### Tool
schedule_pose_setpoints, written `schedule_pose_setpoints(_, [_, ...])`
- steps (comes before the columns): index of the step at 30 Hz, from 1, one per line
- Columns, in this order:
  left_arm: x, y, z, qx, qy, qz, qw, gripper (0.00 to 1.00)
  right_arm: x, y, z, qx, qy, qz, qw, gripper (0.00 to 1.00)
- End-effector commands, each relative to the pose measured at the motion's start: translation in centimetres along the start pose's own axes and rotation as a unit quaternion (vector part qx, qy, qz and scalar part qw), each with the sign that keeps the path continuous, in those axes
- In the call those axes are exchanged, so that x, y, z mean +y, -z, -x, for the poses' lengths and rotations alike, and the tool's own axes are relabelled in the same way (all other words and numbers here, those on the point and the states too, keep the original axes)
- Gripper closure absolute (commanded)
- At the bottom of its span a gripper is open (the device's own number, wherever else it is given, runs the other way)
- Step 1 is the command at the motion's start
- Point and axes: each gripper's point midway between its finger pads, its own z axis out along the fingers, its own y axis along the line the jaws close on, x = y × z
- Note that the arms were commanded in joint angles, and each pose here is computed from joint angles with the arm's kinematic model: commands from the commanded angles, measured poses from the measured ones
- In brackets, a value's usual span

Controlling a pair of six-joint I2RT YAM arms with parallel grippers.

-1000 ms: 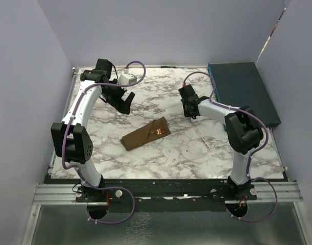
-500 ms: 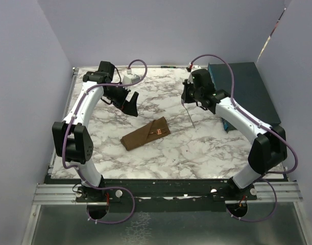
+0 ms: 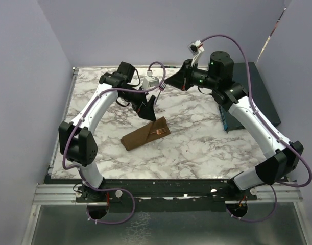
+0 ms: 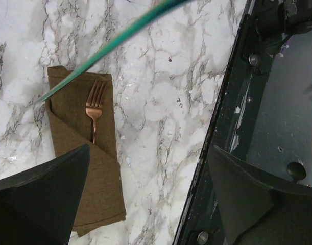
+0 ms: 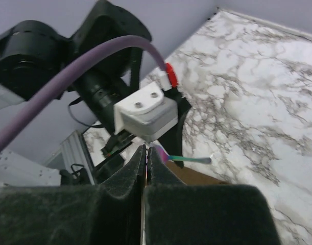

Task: Fold the napkin into a case and place the utensils inside
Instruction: Pick up the fork at the center of the board.

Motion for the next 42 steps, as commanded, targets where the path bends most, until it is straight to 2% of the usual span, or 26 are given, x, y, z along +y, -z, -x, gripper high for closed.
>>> schedule_pose_setpoints(1, [-1.7, 1.3, 1.8, -0.036, -0.05, -0.021, 0.998, 0.01, 4.8, 2.0, 1.1, -0.005, 0.017, 0.096, 0.995, 0.99])
schedule_pose_setpoints(11, [-4.4, 3.1, 0.3, -0.02, -0.15, -0.047, 0.987, 0.01, 6.7, 3.4, -0.1, 0.013, 0.004, 0.139, 0.99, 0.99])
schedule_pose_setpoints(19, [-7.7, 3.3, 0.6, -0.089, -0.212, -0.102, 0.968, 0.01, 8.1, 3.4, 0.4, -0.022, -0.064, 0.187, 0.98, 0.99])
schedule_pose_setpoints(23, [-8.5, 3.5, 0.8, -0.121, -0.243, -0.092, 0.958, 0.01, 9.0, 3.4, 1.0, -0.026, -0.082, 0.217, 0.973, 0.99])
schedule_pose_setpoints(29, [-8.1, 3.3, 0.7, -0.137, -0.234, -0.069, 0.96, 0.05, 10.1, 3.5, 2.3, -0.04, -0.099, 0.251, 0.962, 0.99])
schedule_pose_setpoints(33, [-7.4, 2.7, 0.6, -0.134, -0.209, -0.071, 0.966, 0.16, 10.4, 3.3, 2.6, -0.042, -0.11, 0.268, 0.956, 0.99])
schedule_pose_setpoints(35, [-7.3, 2.6, 0.5, -0.133, -0.203, -0.074, 0.967, 0.25, 10.3, 3.2, 2.6, -0.042, -0.109, 0.267, 0.957, 0.99])
schedule_pose_setpoints(36, [-7.4, 2.6, 0.5, -0.133, -0.204, -0.075, 0.967, 0.35, 10.3, 3.2, 2.6, -0.043, -0.106, 0.266, 0.957, 0.99])
schedule_pose_setpoints(38, [-7.1, 2.5, 0.5, -0.131, -0.204, -0.07, 0.968, 0.74, 10.1, 3.1, 2.5, -0.042, -0.102, 0.262, 0.959, 0.99])
schedule_pose_setpoints(39, [-6.9, 2.5, 0.5, -0.129, -0.203, -0.065, 0.969, 0.96, 10.0, 3.1, 2.3, -0.041, -0.101, 0.26, 0.959, 0.99])
schedule_pose_setpoints(40, [-6.7, 2.5, 0.5, -0.126, -0.201, -0.059, 0.97, 1.0, 9.9, 3.0, 2.2, -0.039, -0.101, 0.256, 0.96, 0.99])
schedule_pose_setpoints(42, [-6.0, 2.5, 0.5, -0.12, -0.199, -0.04, 0.972, 1.0, 9.5, 2.9, 1.9, -0.034, -0.097, 0.245, 0.964, 0.99])
